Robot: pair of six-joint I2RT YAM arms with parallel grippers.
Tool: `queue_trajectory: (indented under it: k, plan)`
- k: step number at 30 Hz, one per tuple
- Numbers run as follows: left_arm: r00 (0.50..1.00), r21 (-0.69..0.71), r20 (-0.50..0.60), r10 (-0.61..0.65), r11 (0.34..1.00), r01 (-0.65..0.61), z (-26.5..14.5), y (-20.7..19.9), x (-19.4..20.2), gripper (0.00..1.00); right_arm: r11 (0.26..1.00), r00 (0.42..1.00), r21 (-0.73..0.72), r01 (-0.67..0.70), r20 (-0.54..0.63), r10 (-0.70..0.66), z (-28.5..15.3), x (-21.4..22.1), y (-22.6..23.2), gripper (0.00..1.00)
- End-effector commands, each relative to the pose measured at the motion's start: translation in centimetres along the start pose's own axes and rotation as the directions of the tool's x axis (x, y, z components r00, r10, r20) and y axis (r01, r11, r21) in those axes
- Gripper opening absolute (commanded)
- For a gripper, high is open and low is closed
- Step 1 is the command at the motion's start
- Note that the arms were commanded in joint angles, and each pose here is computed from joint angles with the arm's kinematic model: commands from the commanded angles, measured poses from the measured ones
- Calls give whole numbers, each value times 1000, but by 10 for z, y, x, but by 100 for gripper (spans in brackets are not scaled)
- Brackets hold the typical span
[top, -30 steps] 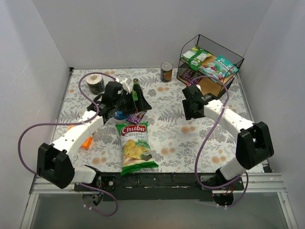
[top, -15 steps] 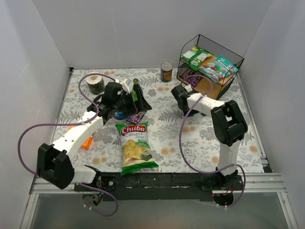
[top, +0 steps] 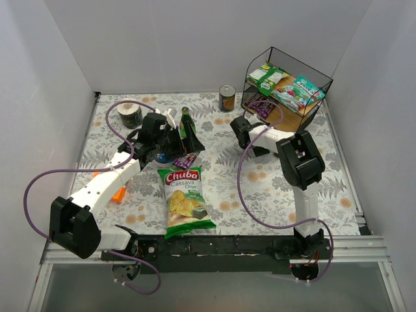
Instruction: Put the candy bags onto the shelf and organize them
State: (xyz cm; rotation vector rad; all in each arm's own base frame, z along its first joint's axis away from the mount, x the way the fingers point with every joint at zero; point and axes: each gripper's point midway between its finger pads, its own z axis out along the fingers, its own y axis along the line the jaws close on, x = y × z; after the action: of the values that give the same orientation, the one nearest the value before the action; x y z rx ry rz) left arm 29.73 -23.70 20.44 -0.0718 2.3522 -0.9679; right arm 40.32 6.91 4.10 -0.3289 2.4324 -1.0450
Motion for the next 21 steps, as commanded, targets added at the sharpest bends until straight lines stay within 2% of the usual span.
queue_trajectory:
  k: [1,4,6,11,14,21]
  plan:
    - [999,1,38,31,1000,-31,-8,-8,-10,98,996,997,-89,-16,-71,9,19,22,29,74]
    - [998,-5,43,35,999,-35,-8,-7,-11,98,993,994,-113,-34,-107,22,20,33,34,71]
    - [998,-8,41,36,999,-36,-7,-6,-11,98,990,992,-133,-51,-122,35,20,36,39,63]
    - [999,-3,36,39,999,-39,-6,-8,-12,98,973,978,-187,-136,-182,101,16,45,47,52]
    - [998,-2,39,39,999,-39,-7,-9,-14,98,962,969,-200,-184,-203,143,18,47,48,51]
    - [999,-7,37,38,999,-38,-7,-7,-12,98,964,961,-186,-191,-236,145,26,56,48,50]
